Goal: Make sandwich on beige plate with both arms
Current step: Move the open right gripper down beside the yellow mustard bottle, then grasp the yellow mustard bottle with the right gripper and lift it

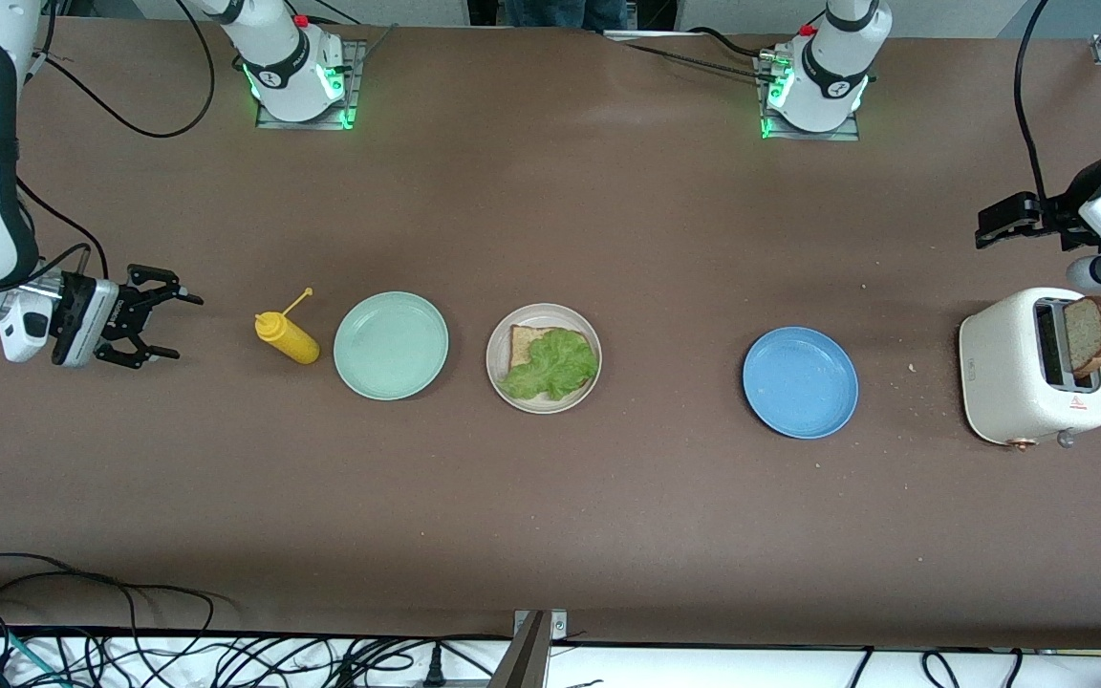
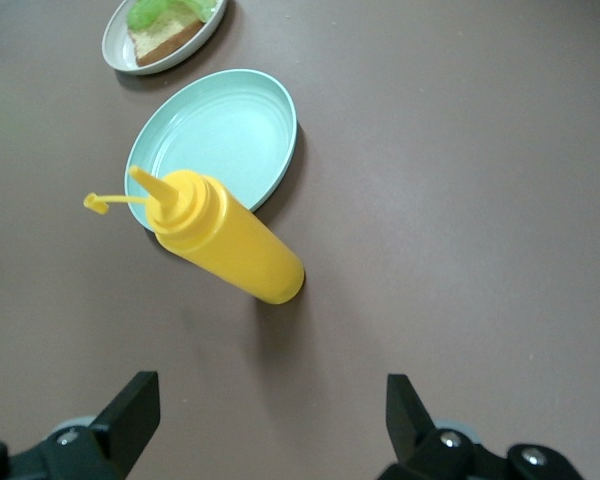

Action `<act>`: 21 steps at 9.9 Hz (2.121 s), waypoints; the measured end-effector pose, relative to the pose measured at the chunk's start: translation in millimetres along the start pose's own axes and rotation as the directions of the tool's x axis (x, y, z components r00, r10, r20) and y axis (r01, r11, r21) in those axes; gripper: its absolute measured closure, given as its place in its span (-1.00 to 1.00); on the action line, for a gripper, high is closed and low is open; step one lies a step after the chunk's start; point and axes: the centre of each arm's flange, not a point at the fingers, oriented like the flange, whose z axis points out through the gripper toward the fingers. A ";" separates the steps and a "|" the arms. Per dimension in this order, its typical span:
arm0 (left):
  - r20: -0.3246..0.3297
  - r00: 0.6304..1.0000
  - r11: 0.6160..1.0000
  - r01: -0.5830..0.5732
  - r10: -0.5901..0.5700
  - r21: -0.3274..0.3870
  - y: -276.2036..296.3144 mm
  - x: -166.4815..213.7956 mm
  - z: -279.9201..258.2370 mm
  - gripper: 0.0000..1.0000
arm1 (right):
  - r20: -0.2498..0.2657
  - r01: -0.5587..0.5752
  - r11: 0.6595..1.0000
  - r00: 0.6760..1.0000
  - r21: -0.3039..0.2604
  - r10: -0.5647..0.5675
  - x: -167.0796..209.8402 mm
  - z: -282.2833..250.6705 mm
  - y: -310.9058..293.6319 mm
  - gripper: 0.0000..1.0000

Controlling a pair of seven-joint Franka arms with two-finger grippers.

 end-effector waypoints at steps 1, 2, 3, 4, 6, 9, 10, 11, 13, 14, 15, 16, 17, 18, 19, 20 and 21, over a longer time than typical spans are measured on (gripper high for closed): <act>0.000 1.000 1.000 0.000 0.000 0.000 0.0 0.0 0.0 -1.00 | -0.043 0.066 0.998 0.997 0.006 -0.066 -6.2 13.4 1.0 -1.00; 0.000 1.000 1.000 0.000 0.000 0.000 0.1 0.0 0.1 -1.00 | -0.097 0.111 0.994 0.989 0.015 -0.109 -15.9 30.2 -0.3 -1.00; 0.000 1.000 1.000 0.000 0.000 0.000 0.1 0.1 0.1 -1.00 | -0.143 0.131 0.991 0.982 0.023 -0.126 -28.2 46.1 -2.1 -1.00; 0.000 1.000 1.000 0.000 0.000 0.000 0.1 0.1 0.1 -1.00 | -0.185 0.146 0.989 0.973 0.027 -0.139 -38.1 59.3 -3.9 -1.00; 0.001 1.000 1.000 0.001 -0.001 0.000 0.1 0.5 0.8 -1.00 | -0.280 0.187 0.982 0.944 0.026 -0.172 -44.8 82.2 -5.8 -1.00; 0.010 1.000 1.000 0.002 -0.002 0.001 0.3 3.4 4.9 -1.00 | -0.406 0.253 0.967 0.886 0.014 -0.226 -45.8 110.2 -7.5 -0.99; 0.011 1.000 1.000 0.002 -0.002 0.001 0.3 3.8 5.5 -1.00 | -0.431 0.270 0.963 0.869 0.005 -0.242 -45.0 116.9 -7.8 -0.99; 0.011 1.000 1.000 0.002 -0.002 0.001 0.4 4.0 5.8 -1.00 | -0.451 0.290 0.957 0.853 -0.008 -0.262 -42.6 124.8 -8.0 -0.99; 0.012 1.000 1.000 0.002 -0.002 0.001 0.4 4.2 6.2 -1.00 | -0.499 0.315 0.949 0.819 -0.019 -0.282 -39.6 148.1 -10.1 -0.99; 0.012 1.000 1.000 0.002 -0.002 0.001 0.4 4.3 6.2 -1.00 | -0.514 0.324 0.946 0.808 -0.021 -0.288 -41.7 157.9 -10.9 -0.93; 0.012 1.000 1.000 0.002 -0.002 0.001 0.3 4.3 6.3 -1.00 | -0.520 0.334 0.942 0.801 -0.025 -0.298 -44.6 162.3 -11.2 -0.85; 0.012 1.000 1.000 0.003 -0.003 0.001 -0.2 4.3 6.3 -1.00 | -0.521 0.347 0.937 0.794 -0.037 -0.315 -46.1 162.4 -10.8 -0.74; 0.012 1.000 1.000 0.003 -0.003 0.001 -0.5 4.3 6.3 -1.00 | -0.522 0.350 0.936 0.791 -0.044 -0.320 -47.8 160.4 -9.7 -0.43; 0.012 1.000 1.000 0.003 -0.003 0.001 -0.6 4.3 6.3 -1.00 | -0.523 0.348 0.936 0.790 -0.048 -0.320 -49.3 158.8 -8.8 -0.06; 0.012 1.000 1.000 0.004 -0.004 0.001 -0.8 4.3 6.3 -1.00 | -0.526 0.347 0.937 0.788 -0.048 -0.319 -49.7 158.2 -8.8 0.24; 0.012 1.000 1.000 0.005 -0.005 0.001 -1.5 4.2 6.3 -1.00 | -0.532 0.346 0.937 0.786 -0.043 -0.315 -48.8 158.3 -9.3 0.46; 0.012 1.000 1.000 0.006 -0.006 0.001 -2.0 4.2 6.3 -1.00 | -0.536 0.335 0.942 0.790 -0.032 -0.299 -46.8 157.6 -8.8 0.68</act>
